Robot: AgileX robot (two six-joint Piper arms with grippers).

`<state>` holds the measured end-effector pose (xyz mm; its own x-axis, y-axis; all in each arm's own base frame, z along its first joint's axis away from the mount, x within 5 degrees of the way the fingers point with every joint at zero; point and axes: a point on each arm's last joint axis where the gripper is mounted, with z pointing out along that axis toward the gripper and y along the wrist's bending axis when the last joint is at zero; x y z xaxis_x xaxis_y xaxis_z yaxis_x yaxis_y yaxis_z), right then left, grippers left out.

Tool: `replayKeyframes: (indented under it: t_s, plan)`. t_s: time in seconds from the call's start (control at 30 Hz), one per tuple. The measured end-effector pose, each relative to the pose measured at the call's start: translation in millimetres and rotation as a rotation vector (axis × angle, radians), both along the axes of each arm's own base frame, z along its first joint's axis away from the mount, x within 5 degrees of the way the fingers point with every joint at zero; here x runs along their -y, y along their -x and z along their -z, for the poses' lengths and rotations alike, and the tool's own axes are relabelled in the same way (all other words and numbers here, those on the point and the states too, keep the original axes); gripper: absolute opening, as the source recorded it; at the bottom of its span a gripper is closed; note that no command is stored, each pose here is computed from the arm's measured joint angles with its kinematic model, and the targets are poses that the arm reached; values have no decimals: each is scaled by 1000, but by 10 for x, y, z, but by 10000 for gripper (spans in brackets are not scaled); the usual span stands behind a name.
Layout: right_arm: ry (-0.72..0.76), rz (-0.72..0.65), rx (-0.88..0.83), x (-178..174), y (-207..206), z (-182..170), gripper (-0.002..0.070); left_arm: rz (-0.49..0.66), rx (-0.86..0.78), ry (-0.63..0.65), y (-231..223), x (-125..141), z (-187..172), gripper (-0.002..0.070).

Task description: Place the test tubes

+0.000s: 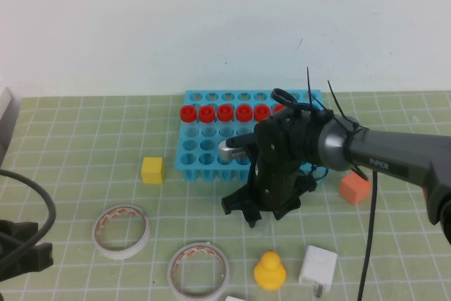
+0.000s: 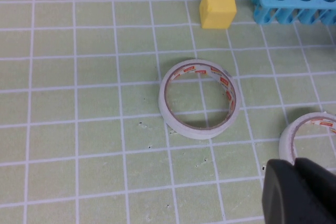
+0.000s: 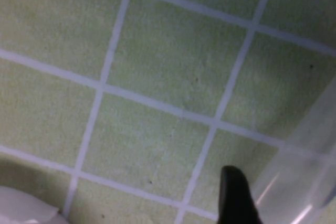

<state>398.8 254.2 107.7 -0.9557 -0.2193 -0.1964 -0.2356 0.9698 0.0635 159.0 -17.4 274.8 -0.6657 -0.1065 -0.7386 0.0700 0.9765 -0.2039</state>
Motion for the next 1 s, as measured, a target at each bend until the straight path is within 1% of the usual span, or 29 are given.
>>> replayKeyframes:
  t_s: [0.2,0.27,0.33,0.47,0.73,0.83,1.0]
  plan:
    - [39,-41,-54,17,32,87,386,0,0,2,0,1,0,-1]
    - [47,-60,-63,20,39,86,373,0,0,2,0,1,0,-1]
    - [55,-72,-72,26,49,87,339,0,0,2,0,1,0,-1]
    - [61,-86,-79,30,55,95,234,0,0,2,0,1,0,-1]
    - [58,-87,-74,29,53,75,237,0,0,2,0,1,0,-1]
    - [50,-92,-36,31,39,-71,236,-1,2,1,-1,0,-1,-1]
    - [50,-138,80,-12,73,-507,234,-2,4,1,-2,0,-3,-1]
